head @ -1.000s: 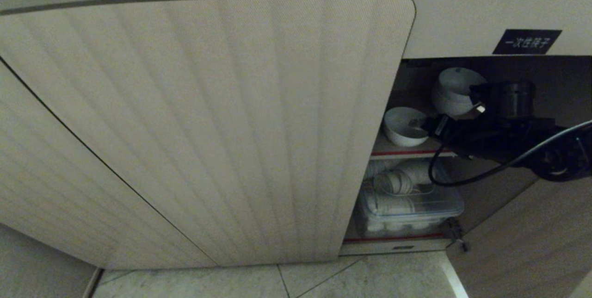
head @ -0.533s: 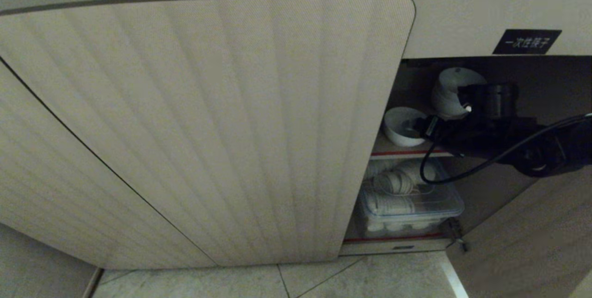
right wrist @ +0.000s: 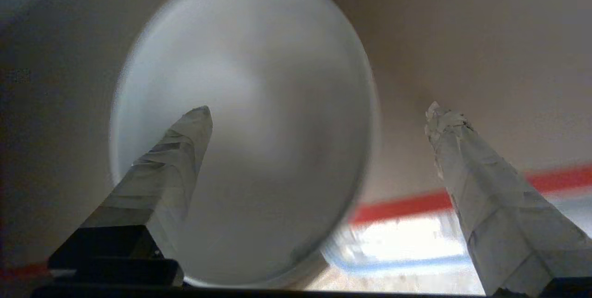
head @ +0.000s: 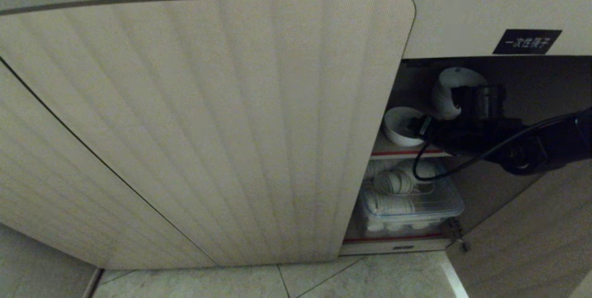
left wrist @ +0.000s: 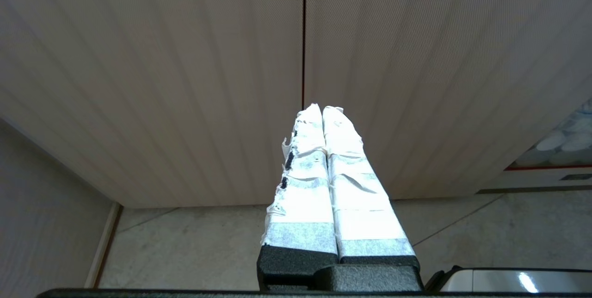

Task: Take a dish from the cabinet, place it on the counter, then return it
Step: Take the bowl from the cabinet

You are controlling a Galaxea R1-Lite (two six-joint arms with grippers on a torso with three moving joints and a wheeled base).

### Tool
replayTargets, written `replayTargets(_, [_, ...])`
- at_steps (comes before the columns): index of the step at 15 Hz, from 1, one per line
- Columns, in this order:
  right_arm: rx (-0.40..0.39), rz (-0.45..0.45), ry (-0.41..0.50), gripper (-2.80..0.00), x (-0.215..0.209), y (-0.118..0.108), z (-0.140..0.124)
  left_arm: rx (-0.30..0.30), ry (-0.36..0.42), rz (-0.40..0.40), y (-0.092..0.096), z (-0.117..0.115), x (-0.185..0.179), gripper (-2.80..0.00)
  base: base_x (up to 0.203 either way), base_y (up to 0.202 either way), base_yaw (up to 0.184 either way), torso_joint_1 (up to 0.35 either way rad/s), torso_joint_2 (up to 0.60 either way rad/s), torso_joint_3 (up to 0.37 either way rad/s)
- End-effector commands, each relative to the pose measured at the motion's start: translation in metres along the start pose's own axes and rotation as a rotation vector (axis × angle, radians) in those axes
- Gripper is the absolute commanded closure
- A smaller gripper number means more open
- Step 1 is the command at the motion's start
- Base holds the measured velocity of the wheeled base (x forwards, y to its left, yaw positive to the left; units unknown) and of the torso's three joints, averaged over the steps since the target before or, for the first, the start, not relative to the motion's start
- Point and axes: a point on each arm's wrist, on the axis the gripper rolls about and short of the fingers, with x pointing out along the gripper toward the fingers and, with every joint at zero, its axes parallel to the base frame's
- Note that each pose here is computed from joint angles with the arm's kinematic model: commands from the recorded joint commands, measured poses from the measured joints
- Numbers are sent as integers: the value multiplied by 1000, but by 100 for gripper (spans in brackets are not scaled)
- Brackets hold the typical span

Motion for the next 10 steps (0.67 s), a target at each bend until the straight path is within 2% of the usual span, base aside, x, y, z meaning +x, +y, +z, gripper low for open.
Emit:
replayTargets(1, [-4, 4, -3, -280, 5, 1, -1, -1, 0, -1, 0, 0, 0, 0, 0, 0, 0, 0, 0, 0])
replayTargets(10, [-12, 14, -12, -280, 10, 3, 0, -1, 0, -1, 0, 0, 0, 0, 0, 0, 0, 0, 0, 0])
